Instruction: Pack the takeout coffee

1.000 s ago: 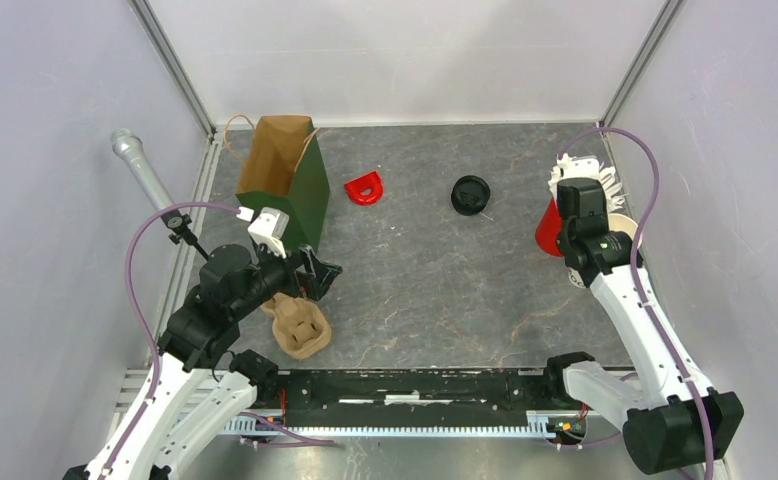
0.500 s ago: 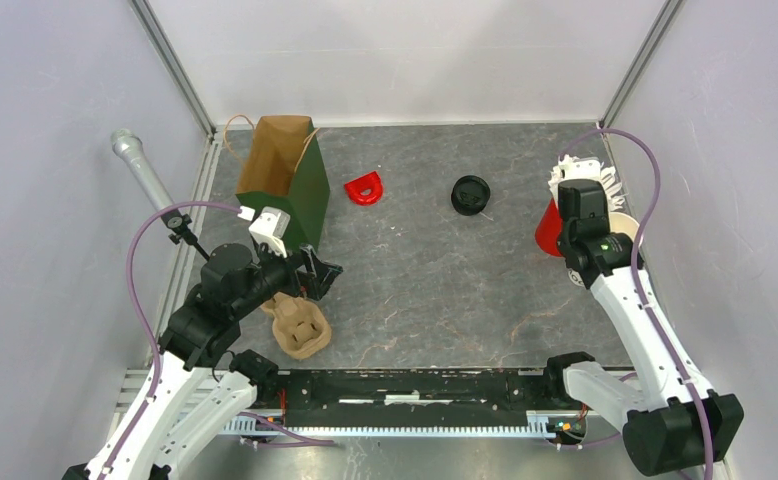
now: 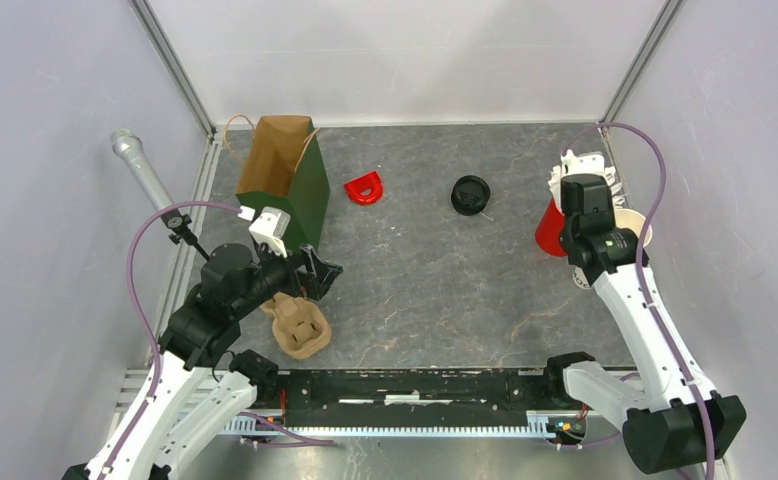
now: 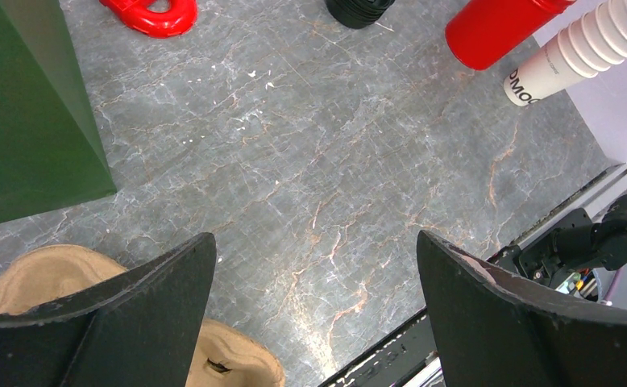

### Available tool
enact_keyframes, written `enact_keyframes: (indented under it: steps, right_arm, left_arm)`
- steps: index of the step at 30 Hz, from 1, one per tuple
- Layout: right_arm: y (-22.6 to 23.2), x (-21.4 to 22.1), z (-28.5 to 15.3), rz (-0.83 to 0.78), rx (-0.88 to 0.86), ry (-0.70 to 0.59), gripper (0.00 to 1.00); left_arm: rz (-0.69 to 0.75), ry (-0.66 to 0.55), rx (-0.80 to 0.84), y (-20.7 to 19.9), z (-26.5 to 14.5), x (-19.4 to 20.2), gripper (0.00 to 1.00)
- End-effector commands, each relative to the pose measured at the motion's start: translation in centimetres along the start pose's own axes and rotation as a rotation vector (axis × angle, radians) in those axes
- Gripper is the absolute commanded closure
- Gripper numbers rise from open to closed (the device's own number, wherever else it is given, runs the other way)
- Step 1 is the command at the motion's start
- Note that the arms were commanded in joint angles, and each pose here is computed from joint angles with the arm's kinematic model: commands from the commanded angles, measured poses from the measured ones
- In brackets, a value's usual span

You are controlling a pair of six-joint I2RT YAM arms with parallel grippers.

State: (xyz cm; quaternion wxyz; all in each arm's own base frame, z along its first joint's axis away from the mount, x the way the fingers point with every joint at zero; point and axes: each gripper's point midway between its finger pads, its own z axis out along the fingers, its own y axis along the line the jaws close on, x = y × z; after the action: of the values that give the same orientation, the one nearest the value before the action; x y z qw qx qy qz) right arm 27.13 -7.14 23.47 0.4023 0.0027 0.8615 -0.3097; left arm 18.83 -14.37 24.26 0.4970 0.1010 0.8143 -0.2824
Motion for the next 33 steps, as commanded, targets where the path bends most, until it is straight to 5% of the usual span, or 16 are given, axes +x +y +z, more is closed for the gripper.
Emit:
enact_keyframes:
  steps: [1, 19, 33]
  right_arm:
    - [-2.3, -2.1, -1.1, 0.015, 0.061, -0.020, 0.96]
    - [-9.2, -10.5, -9.0, 0.135, 0.014, -0.216, 0.98]
    - [2.3, -14.5, -12.6, 0.130, -0.606, -0.462, 1.00]
  left_arm:
    - [-0.015, -0.002, 0.028, -0.5, 0.2, -0.1, 0.00]
    - [-0.013, -0.005, 0.030, -0.6, 0.1, -0.2, 0.00]
    - [-0.010, -0.032, 0.020, -0.4, -0.3, -0.5, 0.00]
